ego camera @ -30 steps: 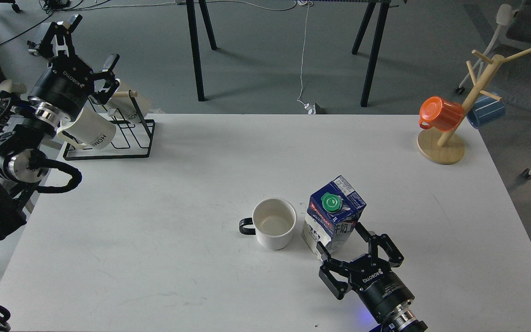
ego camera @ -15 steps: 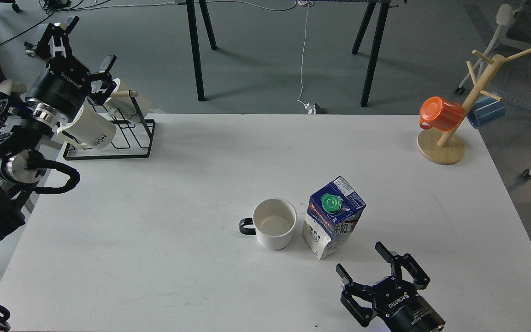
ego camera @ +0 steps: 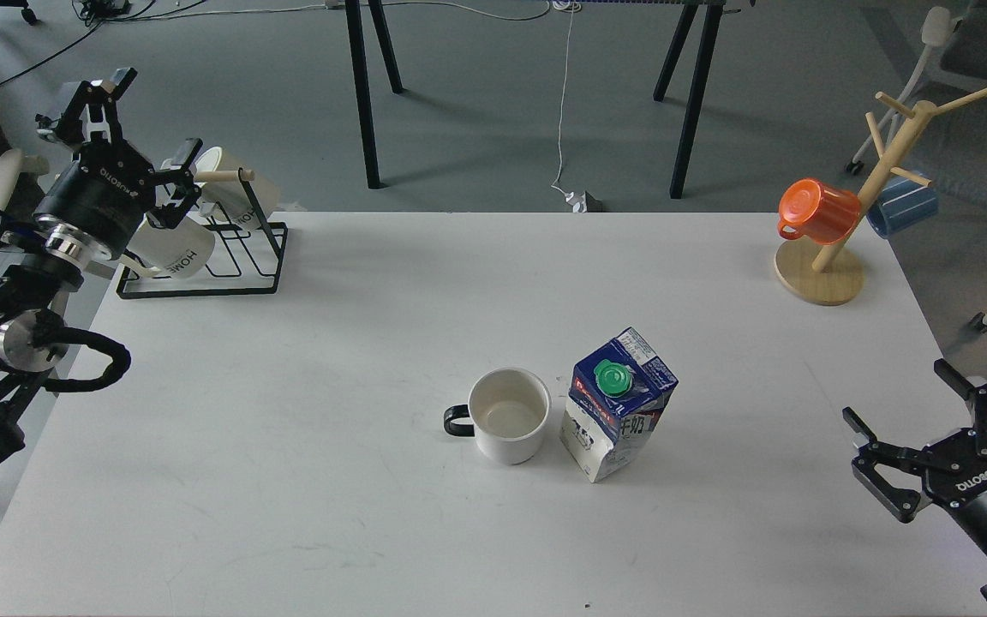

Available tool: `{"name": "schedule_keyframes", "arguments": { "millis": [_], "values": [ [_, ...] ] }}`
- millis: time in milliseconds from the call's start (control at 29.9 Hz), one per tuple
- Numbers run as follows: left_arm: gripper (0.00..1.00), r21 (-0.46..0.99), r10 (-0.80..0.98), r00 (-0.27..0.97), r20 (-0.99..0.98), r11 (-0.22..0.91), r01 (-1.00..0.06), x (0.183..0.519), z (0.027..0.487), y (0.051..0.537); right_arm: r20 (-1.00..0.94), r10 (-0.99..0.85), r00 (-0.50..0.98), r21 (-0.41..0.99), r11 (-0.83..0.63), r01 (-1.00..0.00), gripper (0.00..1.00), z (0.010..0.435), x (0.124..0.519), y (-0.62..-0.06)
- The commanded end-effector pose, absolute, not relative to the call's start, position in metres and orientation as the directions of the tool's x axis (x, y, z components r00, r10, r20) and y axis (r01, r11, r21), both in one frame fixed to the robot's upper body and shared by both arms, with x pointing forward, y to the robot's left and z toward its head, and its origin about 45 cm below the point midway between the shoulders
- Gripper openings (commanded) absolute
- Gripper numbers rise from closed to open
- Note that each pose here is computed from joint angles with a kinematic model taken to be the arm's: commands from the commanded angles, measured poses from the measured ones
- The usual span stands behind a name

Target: Place cup and milk with both arms

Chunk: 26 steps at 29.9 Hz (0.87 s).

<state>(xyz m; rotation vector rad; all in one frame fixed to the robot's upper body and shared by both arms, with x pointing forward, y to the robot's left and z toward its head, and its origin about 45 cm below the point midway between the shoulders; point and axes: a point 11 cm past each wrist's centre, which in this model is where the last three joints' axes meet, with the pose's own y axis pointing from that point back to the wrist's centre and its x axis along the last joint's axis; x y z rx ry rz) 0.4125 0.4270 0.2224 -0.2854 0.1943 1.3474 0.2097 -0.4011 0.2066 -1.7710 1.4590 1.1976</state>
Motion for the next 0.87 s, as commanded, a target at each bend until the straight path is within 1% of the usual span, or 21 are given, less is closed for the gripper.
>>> {"name": "schedule_keyframes", "arguments": {
  "millis": [0, 100, 201, 268, 368, 435, 602, 669, 836],
  "values": [
    [0.99, -0.094, 0.939, 0.196, -0.283, 0.176, -0.98, 0.409, 0.229, 0.441, -0.849, -0.51, 0.137, -0.005, -0.253, -0.968, 0.98, 0.249, 0.246, -0.414],
    [0.99, -0.111, 0.943, 0.196, -0.269, 0.171, -0.979, 0.408, 0.241, 0.449, -0.817, -0.523, 0.243, -0.123, -0.254, -0.959, 0.98, 0.283, 0.281, -0.415],
    [0.99, -0.122, 0.942, 0.206, -0.263, 0.18, -0.976, 0.408, 0.248, 0.449, -0.784, -0.552, 0.284, -0.188, -0.224, -0.956, 0.98, 0.303, 0.313, -0.428],
    [0.99, -0.126, 0.94, 0.216, -0.264, 0.188, -0.974, 0.408, 0.249, 0.447, -0.78, -0.563, 0.273, -0.193, -0.199, -0.961, 0.98, 0.301, 0.331, -0.435],
    [0.99, -0.13, 0.941, 0.216, -0.262, 0.188, -0.974, 0.408, 0.252, 0.449, -0.799, -0.54, 0.265, -0.191, -0.19, -0.963, 0.98, 0.29, 0.352, -0.427],
    [0.99, -0.14, 0.939, 0.217, -0.265, 0.185, -0.973, 0.408, 0.255, 0.449, -0.806, -0.534, 0.256, -0.187, -0.18, -0.966, 0.98, 0.284, 0.358, -0.425],
    [0.99, -0.178, 0.926, 0.251, -0.282, 0.206, -0.962, 0.405, 0.266, 0.442, -0.81, -0.547, 0.212, -0.182, -0.11, -0.977, 0.98, 0.277, 0.366, -0.444],
    [0.99, -0.184, 0.923, 0.26, -0.283, 0.214, -0.959, 0.405, 0.269, 0.44, -0.816, -0.533, 0.223, -0.194, -0.11, -0.975, 0.98, 0.277, 0.375, -0.437],
    [0.99, -0.191, 0.92, 0.267, -0.285, 0.219, -0.957, 0.407, 0.27, 0.437, -0.814, -0.538, 0.22, -0.194, -0.106, -0.975, 0.98, 0.276, 0.381, -0.437]
  ]
}}
